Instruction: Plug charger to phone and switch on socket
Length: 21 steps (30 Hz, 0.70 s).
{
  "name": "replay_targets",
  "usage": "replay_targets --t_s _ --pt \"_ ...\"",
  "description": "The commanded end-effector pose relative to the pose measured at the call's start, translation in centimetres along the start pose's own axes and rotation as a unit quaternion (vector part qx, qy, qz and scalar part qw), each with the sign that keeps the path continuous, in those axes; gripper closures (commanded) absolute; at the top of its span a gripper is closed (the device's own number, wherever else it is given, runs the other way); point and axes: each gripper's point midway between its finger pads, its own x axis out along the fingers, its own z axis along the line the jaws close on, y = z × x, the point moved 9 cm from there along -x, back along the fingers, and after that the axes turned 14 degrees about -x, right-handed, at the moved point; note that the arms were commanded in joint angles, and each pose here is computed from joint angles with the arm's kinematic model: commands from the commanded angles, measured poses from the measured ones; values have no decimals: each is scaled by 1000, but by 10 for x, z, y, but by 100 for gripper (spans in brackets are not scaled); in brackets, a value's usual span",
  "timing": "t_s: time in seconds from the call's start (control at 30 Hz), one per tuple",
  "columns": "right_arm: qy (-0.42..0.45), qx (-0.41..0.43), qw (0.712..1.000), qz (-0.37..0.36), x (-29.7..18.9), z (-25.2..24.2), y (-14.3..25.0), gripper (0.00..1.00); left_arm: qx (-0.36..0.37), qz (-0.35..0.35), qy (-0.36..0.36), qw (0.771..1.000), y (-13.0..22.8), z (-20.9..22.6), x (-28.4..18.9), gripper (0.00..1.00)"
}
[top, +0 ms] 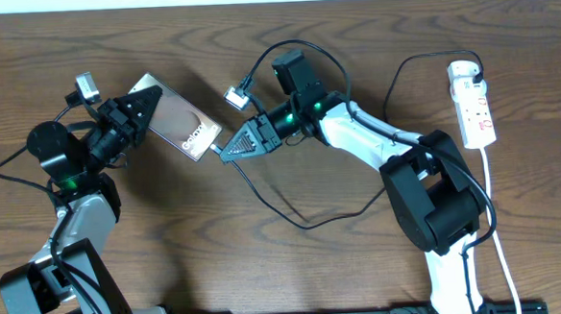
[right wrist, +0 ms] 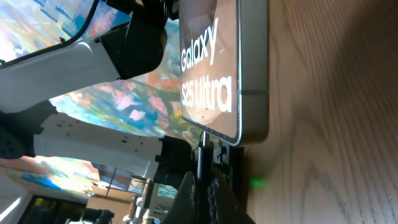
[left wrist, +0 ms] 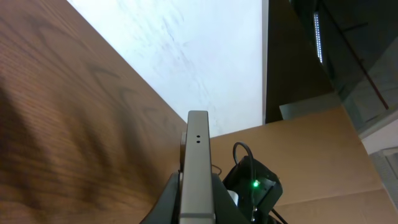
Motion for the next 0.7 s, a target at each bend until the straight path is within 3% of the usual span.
replay_targets --t_s 0.0,0.67 --pt "4 -4 1000 2 6 2 -3 99 14 44 10 999 11 -7 5 93" --pt "0 -2 1000 4 10 4 -5 99 12 52 11 999 12 -7 5 93"
